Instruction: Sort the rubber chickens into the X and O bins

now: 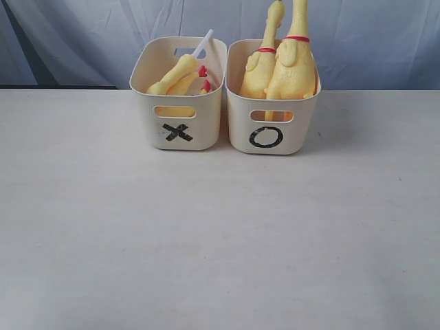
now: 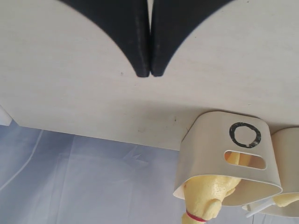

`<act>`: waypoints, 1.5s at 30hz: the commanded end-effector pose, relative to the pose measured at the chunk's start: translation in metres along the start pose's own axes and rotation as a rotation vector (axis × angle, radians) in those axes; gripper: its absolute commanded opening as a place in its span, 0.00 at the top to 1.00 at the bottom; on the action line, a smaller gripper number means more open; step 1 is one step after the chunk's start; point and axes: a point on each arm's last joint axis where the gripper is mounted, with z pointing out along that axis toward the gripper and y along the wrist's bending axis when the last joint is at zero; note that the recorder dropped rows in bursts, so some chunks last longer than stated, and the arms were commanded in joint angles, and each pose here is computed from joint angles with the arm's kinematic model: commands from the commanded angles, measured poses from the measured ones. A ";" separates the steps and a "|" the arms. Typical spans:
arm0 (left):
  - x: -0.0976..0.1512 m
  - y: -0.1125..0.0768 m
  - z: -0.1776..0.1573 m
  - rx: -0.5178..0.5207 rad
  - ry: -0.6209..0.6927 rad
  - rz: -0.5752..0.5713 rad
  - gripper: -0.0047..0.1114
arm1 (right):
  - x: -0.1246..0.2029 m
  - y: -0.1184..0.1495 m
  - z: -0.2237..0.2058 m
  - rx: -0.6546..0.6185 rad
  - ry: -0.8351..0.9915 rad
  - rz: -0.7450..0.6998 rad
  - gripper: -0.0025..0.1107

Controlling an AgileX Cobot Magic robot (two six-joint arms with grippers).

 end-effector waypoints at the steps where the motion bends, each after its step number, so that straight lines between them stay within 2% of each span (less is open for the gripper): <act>1: 0.001 0.000 0.000 -0.003 -0.001 -0.004 0.96 | 0.000 0.000 0.000 0.004 -0.002 0.004 0.99; 45: 0.001 0.000 0.000 -0.003 -0.001 -0.004 0.96 | 0.000 0.000 0.000 -0.001 -0.004 0.023 0.99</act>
